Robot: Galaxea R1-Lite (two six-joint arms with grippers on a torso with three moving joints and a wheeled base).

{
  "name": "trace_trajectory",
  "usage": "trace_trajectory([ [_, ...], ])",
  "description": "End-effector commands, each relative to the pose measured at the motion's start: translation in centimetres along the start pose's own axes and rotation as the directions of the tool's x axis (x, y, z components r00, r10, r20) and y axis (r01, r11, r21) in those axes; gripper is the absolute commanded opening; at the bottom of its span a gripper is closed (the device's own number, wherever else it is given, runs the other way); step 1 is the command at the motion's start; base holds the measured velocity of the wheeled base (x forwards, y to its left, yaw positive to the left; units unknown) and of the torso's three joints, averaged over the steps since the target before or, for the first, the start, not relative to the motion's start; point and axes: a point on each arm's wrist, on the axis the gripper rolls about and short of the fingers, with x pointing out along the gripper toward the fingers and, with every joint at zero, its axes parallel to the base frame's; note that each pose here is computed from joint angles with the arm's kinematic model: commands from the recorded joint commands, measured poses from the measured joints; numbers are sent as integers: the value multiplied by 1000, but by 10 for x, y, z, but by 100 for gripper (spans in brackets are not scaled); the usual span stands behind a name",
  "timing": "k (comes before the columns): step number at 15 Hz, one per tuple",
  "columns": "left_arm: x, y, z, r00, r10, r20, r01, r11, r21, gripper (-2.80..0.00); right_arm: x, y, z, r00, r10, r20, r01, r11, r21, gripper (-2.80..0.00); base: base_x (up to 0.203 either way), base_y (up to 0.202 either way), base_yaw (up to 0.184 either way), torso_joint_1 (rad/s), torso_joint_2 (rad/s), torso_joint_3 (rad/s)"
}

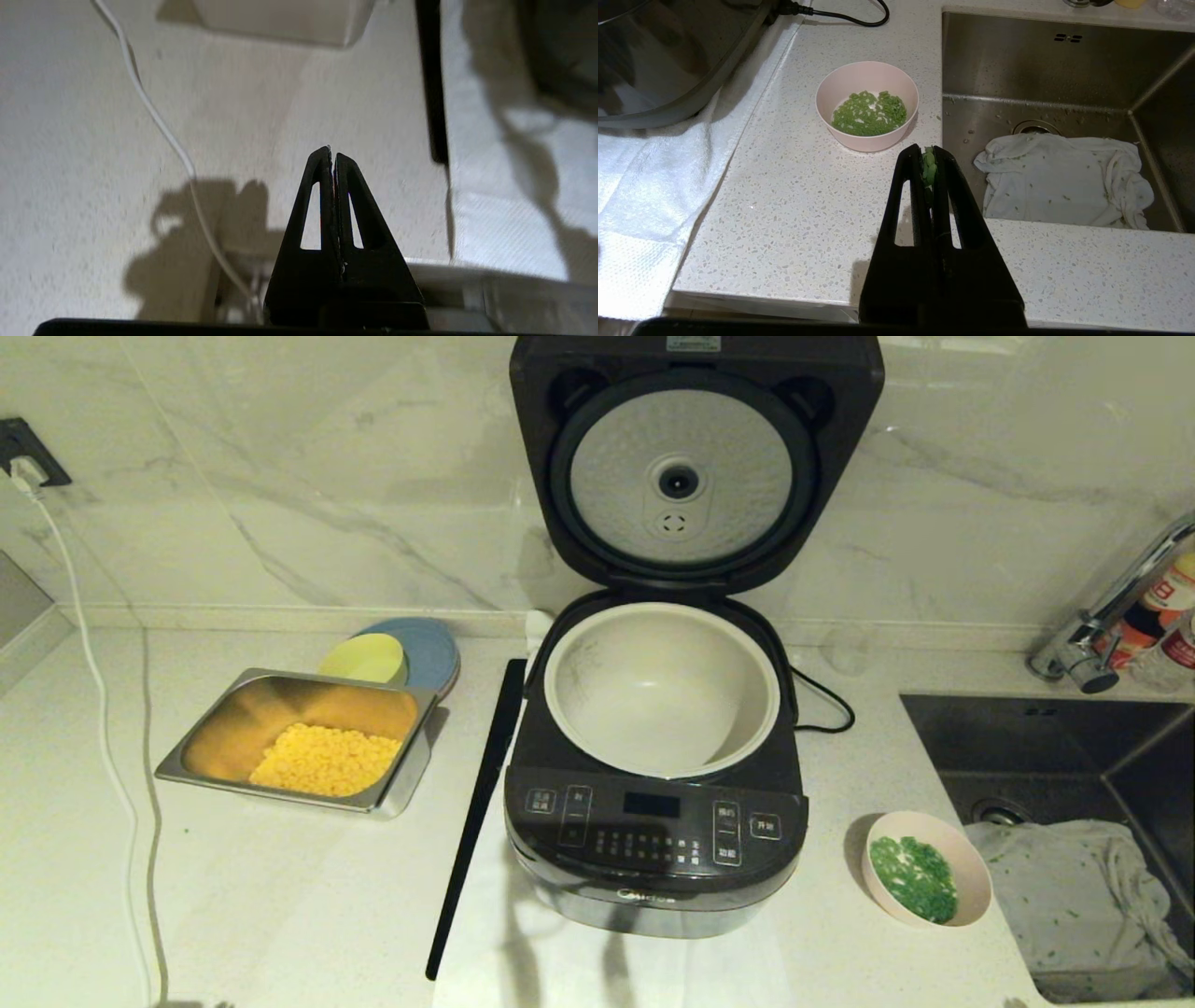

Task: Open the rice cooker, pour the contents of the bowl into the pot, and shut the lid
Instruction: Turn on the tap

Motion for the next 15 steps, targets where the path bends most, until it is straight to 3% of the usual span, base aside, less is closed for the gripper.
trace_trajectory([
  [1,-10,0,-6,990,-5,138,6,1000,-10,-280,-1,0,2,1000,-6,3,6,1000,-7,-280,0,0,0,0,0,0],
  [4,-9,1,-5,992,-3,124,6,1000,-26,-280,-9,0,30,998,-18,64,19,1000,-14,-280,0,0,0,0,0,0],
  [6,-9,1,-5,992,-3,124,6,1000,-26,-280,-17,0,53,999,-22,33,22,1000,-14,-280,0,0,0,0,0,0],
  [10,-9,1,-5,992,-3,124,7,1000,-27,-280,7,-1,83,985,-69,-156,67,998,-20,-280,0,0,0,0,0,0],
  [15,-9,1,-5,992,-3,124,6,1000,-26,-280,81,-6,128,926,-271,-261,257,962,-89,-280,0,0,0,0,0,0],
])
